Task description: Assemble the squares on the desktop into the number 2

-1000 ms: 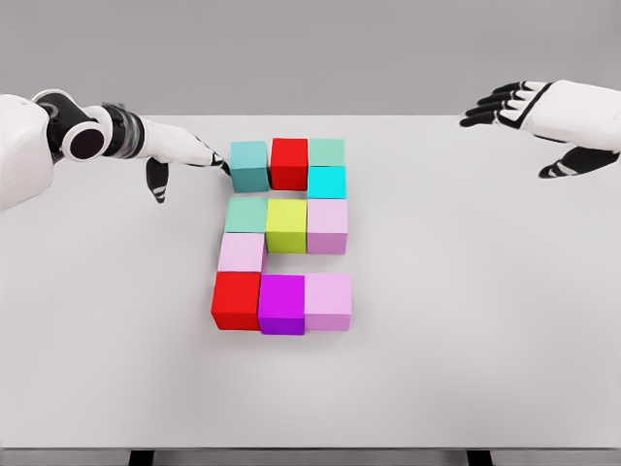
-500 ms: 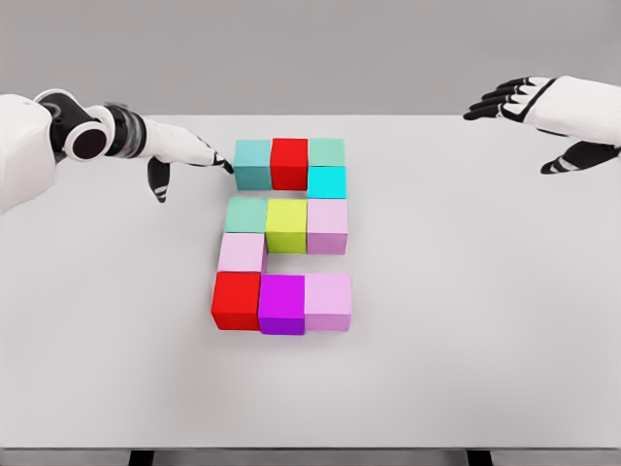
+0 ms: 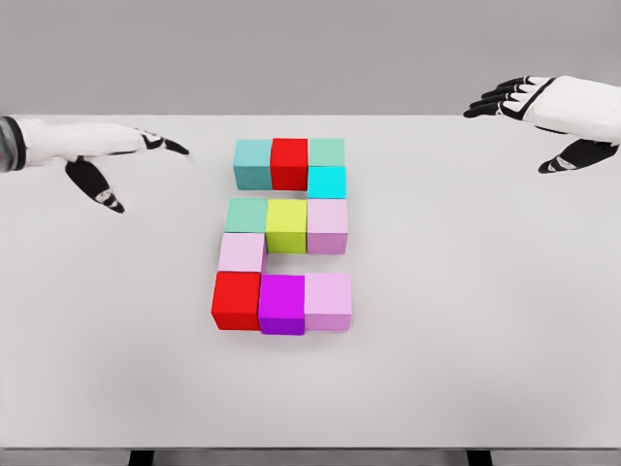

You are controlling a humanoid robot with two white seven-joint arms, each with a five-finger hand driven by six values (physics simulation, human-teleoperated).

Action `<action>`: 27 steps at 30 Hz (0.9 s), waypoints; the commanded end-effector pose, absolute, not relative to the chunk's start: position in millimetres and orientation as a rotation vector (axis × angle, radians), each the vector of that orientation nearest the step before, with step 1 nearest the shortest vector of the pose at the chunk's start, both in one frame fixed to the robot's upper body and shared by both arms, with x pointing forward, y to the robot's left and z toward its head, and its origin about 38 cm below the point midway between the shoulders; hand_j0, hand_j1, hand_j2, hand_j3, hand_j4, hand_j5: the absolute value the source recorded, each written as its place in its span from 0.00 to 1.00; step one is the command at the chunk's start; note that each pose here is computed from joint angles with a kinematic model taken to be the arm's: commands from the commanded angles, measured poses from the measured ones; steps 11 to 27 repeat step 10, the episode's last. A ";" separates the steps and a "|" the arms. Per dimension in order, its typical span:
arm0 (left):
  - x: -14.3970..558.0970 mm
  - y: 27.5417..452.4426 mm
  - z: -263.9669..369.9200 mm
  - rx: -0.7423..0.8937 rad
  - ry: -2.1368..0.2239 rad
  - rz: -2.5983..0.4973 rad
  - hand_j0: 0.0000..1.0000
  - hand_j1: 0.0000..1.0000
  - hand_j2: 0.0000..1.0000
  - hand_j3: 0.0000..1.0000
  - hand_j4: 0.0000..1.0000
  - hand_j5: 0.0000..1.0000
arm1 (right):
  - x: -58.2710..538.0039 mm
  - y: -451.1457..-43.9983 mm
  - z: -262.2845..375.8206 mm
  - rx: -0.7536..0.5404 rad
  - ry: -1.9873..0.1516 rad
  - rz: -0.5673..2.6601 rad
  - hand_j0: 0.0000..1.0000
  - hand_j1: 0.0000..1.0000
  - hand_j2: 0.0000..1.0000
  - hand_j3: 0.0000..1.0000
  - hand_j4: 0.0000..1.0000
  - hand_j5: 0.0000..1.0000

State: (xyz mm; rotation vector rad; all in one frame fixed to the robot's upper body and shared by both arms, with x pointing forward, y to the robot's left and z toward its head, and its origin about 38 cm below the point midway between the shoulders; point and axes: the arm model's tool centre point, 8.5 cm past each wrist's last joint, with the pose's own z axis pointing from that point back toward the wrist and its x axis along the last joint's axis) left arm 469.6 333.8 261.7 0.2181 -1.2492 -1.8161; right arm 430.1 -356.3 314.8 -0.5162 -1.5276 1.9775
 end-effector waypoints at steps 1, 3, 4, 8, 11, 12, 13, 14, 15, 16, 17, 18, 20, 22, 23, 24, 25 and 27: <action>431.9 355.8 344.8 0.072 -1.571 -1.636 1.00 1.00 1.00 1.00 1.00 1.00 | 430.3 -356.7 315.3 -0.513 -1.531 1.970 1.00 1.00 1.00 1.00 1.00 1.00; 417.1 361.6 348.0 -0.057 -1.632 -1.529 1.00 1.00 1.00 1.00 1.00 1.00 | 430.1 -357.0 315.0 -0.513 -1.529 1.971 1.00 1.00 1.00 1.00 1.00 1.00; 411.7 364.1 350.0 -0.091 -1.644 -1.498 1.00 1.00 1.00 1.00 1.00 1.00 | 429.9 -357.5 314.5 -0.513 -1.526 1.971 1.00 1.00 1.00 1.00 1.00 1.00; 401.8 359.2 329.1 -0.166 -1.610 -1.483 1.00 1.00 1.00 1.00 1.00 1.00 | 428.9 -360.3 314.8 -0.517 -1.517 1.971 1.00 1.00 1.00 1.00 1.00 1.00; 399.4 356.0 322.6 -0.185 -1.599 -1.488 1.00 1.00 1.00 1.00 1.00 1.00 | 429.7 -358.8 313.7 -0.513 -1.523 1.969 1.00 1.00 1.00 1.00 1.00 1.00; 399.4 356.0 322.6 -0.185 -1.599 -1.488 1.00 1.00 1.00 1.00 1.00 1.00 | 429.7 -358.8 313.7 -0.513 -1.523 1.969 1.00 1.00 1.00 1.00 1.00 1.00; 399.4 356.0 322.6 -0.185 -1.599 -1.488 1.00 1.00 1.00 1.00 1.00 1.00 | 429.7 -358.8 313.7 -0.513 -1.523 1.969 1.00 1.00 1.00 1.00 1.00 1.00; 399.4 356.0 322.6 -0.185 -1.599 -1.488 1.00 1.00 1.00 1.00 1.00 1.00 | 429.7 -358.8 313.7 -0.513 -1.523 1.969 1.00 1.00 1.00 1.00 1.00 1.00; 399.4 356.0 322.6 -0.185 -1.599 -1.488 1.00 1.00 1.00 1.00 1.00 1.00 | 429.7 -358.8 313.7 -0.513 -1.523 1.969 1.00 1.00 1.00 1.00 1.00 1.00; 399.4 356.0 322.6 -0.185 -1.599 -1.488 1.00 1.00 1.00 1.00 1.00 1.00 | 429.7 -358.8 313.7 -0.513 -1.523 1.969 1.00 1.00 1.00 1.00 1.00 1.00; 399.4 356.0 322.6 -0.185 -1.599 -1.488 1.00 1.00 1.00 1.00 1.00 1.00 | 429.7 -358.8 313.7 -0.513 -1.523 1.969 1.00 1.00 1.00 1.00 1.00 1.00; 399.4 356.0 322.6 -0.185 -1.599 -1.488 1.00 1.00 1.00 1.00 1.00 1.00 | 429.7 -358.8 313.7 -0.513 -1.523 1.969 1.00 1.00 1.00 1.00 1.00 1.00; 399.4 356.0 322.6 -0.185 -1.599 -1.488 1.00 1.00 1.00 1.00 1.00 1.00 | 429.7 -358.8 313.7 -0.513 -1.523 1.969 1.00 1.00 1.00 1.00 1.00 1.00; 399.4 356.0 322.6 -0.185 -1.599 -1.488 1.00 1.00 1.00 1.00 1.00 1.00 | 429.7 -358.8 313.7 -0.513 -1.523 1.969 1.00 1.00 1.00 1.00 1.00 1.00; 399.4 356.0 322.6 -0.185 -1.599 -1.488 1.00 1.00 1.00 1.00 1.00 1.00 | 429.7 -358.8 313.7 -0.513 -1.523 1.969 1.00 1.00 1.00 1.00 1.00 1.00; 399.4 356.0 322.6 -0.185 -1.599 -1.488 1.00 1.00 1.00 1.00 1.00 1.00 | 429.7 -358.8 313.7 -0.513 -1.523 1.969 1.00 1.00 1.00 1.00 1.00 1.00; 399.4 356.0 322.6 -0.185 -1.599 -1.488 1.00 1.00 1.00 1.00 1.00 1.00 | 429.7 -358.8 313.7 -0.513 -1.523 1.969 1.00 1.00 1.00 1.00 1.00 1.00; 399.4 356.0 322.6 -0.185 -1.599 -1.488 1.00 1.00 1.00 1.00 1.00 1.00 | 429.7 -358.8 313.7 -0.513 -1.523 1.969 1.00 1.00 1.00 1.00 1.00 1.00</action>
